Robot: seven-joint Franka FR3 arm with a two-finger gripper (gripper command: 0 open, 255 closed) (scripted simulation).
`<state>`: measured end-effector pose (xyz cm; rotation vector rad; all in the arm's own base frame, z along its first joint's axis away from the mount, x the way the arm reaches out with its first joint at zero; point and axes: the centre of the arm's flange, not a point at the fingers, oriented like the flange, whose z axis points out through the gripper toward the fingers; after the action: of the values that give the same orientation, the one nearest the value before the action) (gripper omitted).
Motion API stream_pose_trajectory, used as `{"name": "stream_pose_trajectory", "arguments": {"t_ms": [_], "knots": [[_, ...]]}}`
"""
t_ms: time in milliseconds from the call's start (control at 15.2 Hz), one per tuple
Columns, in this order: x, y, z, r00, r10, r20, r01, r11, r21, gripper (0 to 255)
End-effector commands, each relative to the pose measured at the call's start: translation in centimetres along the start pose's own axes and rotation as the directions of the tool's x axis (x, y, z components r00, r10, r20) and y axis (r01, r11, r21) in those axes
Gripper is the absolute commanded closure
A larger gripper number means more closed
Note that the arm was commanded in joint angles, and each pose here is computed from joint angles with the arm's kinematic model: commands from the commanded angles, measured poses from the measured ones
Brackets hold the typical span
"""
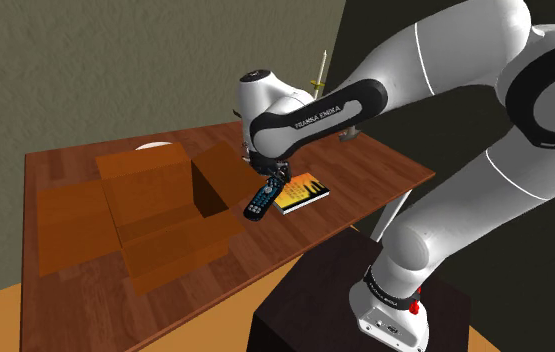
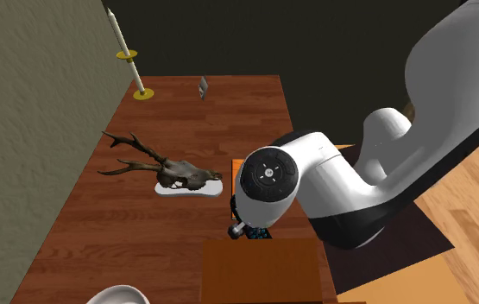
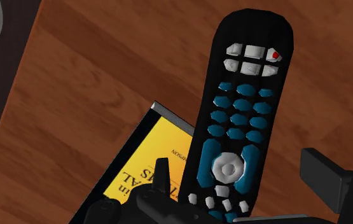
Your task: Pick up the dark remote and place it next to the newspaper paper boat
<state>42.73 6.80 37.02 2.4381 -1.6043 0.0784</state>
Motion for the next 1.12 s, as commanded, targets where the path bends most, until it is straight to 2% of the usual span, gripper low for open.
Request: {"name": "stream_pose_trajectory", "arguments": {"t_ms": [0, 396, 924, 990, 1056], "knots": [[-0.2, -0.7, 1.3, 1.0, 0.028, 0.001, -0.028, 1.0, -0.005, 0], [-0.2, -0.7, 4.3, 1.0, 0.028, 0.001, -0.028, 1.0, -0.005, 0], [-0.2, -0.7, 4.3, 1.0, 0.028, 0.001, -0.028, 1.0, -0.005, 0], [-0.2, -0.7, 4.3, 1.0, 0.028, 0.001, -0.028, 1.0, -0.005, 255], [-0.2, -0.7, 4.3, 1.0, 0.028, 0.001, -0.028, 1.0, -0.005, 255]]}}
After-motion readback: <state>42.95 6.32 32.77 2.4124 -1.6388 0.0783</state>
